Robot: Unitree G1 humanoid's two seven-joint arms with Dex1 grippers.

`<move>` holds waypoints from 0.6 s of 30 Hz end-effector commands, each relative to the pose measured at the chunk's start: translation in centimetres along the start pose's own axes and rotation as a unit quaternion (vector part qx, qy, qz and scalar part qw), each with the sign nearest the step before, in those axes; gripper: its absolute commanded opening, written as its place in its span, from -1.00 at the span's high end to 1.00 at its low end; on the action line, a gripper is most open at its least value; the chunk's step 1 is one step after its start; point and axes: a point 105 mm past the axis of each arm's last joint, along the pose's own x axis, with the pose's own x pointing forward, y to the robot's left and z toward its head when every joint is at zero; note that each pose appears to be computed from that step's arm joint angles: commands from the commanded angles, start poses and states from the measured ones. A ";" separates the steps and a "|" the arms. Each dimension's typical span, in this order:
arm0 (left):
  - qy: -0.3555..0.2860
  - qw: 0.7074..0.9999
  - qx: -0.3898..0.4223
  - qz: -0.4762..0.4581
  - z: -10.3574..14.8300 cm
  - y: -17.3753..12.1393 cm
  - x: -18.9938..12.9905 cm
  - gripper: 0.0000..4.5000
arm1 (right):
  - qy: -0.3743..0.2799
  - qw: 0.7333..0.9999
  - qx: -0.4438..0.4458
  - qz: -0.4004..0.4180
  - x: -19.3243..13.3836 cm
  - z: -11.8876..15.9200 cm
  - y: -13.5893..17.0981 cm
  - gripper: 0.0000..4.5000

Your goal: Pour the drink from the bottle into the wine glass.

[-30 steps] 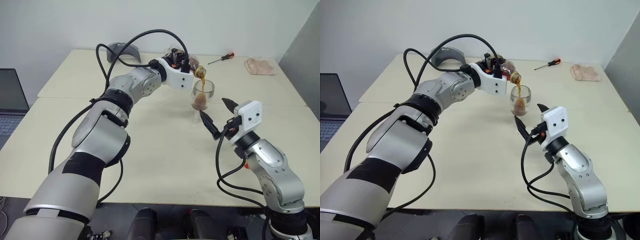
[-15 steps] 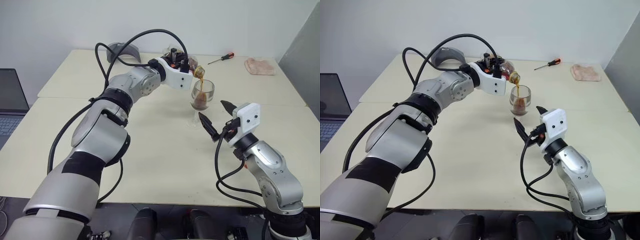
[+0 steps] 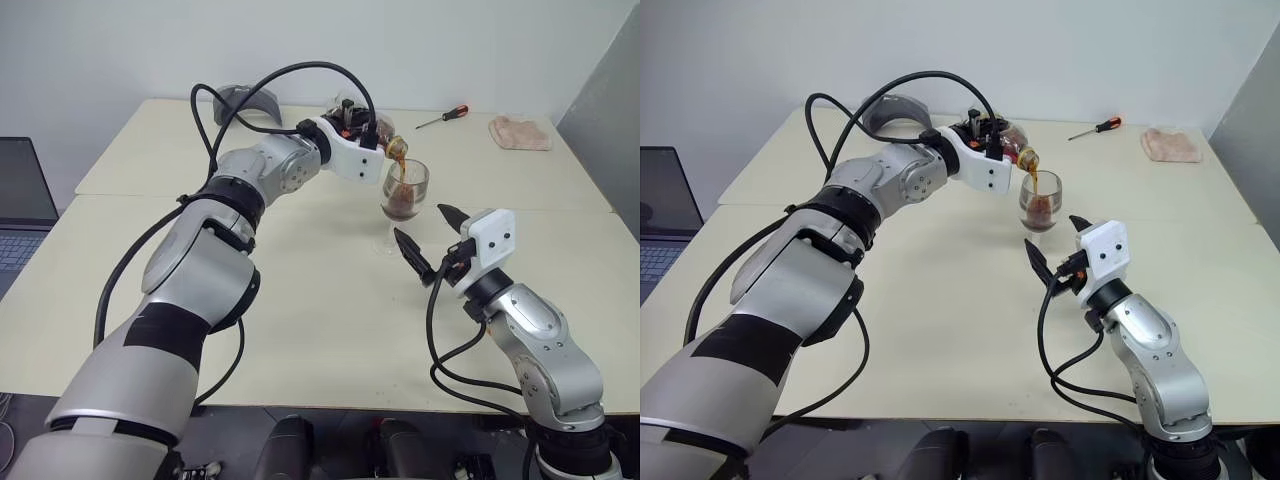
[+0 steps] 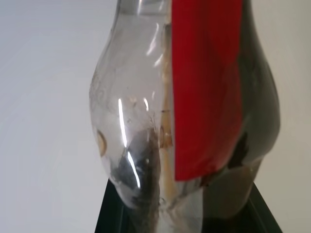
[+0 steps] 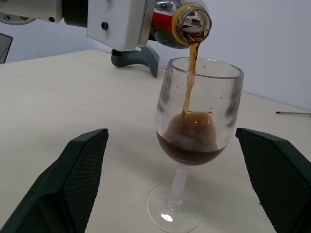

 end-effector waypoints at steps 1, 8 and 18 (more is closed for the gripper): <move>-0.005 0.999 0.023 0.040 0.1 3.2 0.2 0.65 | -0.031 0.999 -0.011 0.000 -0.1 1.7 0.1 -1.00; -0.002 0.999 0.026 0.043 0.0 3.3 0.2 0.65 | -0.031 0.999 -0.010 0.001 -0.1 1.7 0.1 -1.00; 0.002 0.999 0.022 0.041 -0.2 3.0 0.1 0.65 | -0.031 0.999 -0.008 0.004 -0.1 1.7 0.2 -1.00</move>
